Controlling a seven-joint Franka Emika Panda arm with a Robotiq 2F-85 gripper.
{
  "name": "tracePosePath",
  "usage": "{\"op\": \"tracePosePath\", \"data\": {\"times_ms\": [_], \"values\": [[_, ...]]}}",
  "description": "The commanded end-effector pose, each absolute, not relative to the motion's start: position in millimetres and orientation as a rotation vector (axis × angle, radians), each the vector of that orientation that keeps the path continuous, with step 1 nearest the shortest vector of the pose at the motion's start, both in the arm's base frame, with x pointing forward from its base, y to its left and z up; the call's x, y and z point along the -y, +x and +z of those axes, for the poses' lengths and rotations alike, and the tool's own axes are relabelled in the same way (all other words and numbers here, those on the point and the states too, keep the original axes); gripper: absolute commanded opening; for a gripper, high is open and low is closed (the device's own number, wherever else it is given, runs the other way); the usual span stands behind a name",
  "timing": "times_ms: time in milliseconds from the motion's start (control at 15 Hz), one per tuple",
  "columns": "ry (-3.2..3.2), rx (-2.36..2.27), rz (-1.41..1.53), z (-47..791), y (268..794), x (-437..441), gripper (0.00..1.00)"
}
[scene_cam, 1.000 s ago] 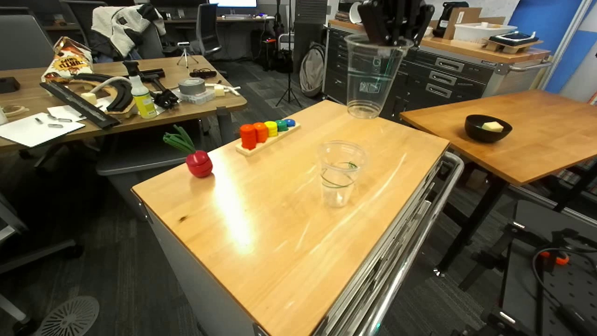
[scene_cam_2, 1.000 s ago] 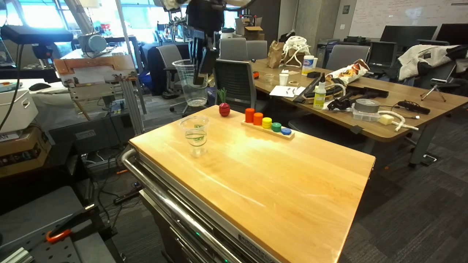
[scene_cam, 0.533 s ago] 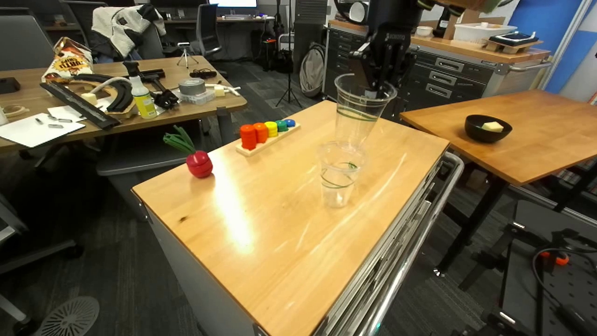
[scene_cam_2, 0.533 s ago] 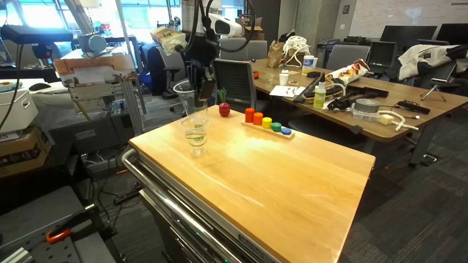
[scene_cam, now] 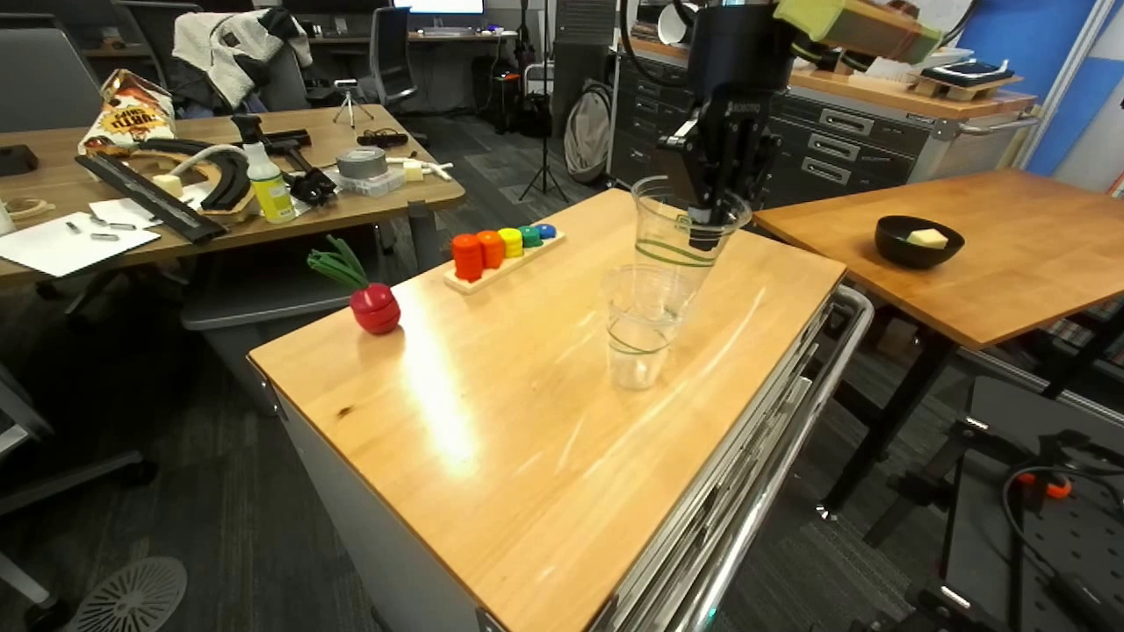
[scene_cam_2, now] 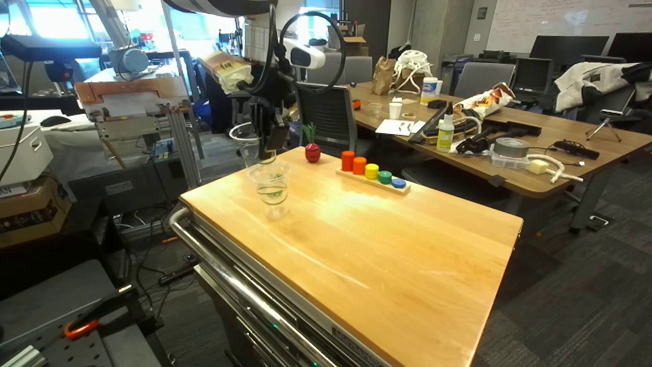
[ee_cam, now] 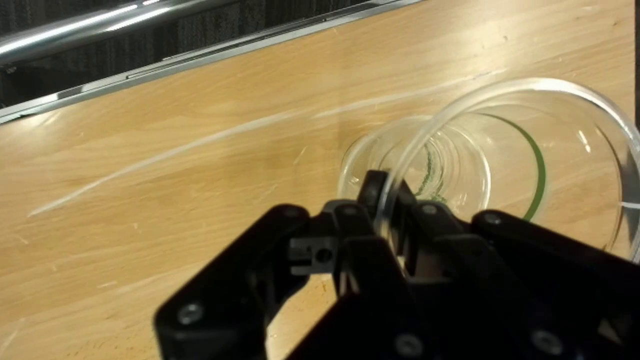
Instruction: Stack the cups
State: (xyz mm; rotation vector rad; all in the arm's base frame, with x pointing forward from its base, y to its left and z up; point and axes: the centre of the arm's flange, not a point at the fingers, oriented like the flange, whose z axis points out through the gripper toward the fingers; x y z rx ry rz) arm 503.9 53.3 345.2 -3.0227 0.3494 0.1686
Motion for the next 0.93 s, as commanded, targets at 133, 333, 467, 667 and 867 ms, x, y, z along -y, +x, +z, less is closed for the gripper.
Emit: {"op": "tracePosePath", "data": {"times_ms": [133,333,467,667,867], "values": [[-3.042,-0.227,0.133,331,503,-69,0.31],[-3.066,-0.190,0.076,324,510,-73,0.46],[-3.080,-0.167,0.048,321,513,-73,0.62],[-3.086,-0.150,0.017,324,515,-71,0.85],[-3.079,-0.171,0.064,342,513,-67,1.00]]}}
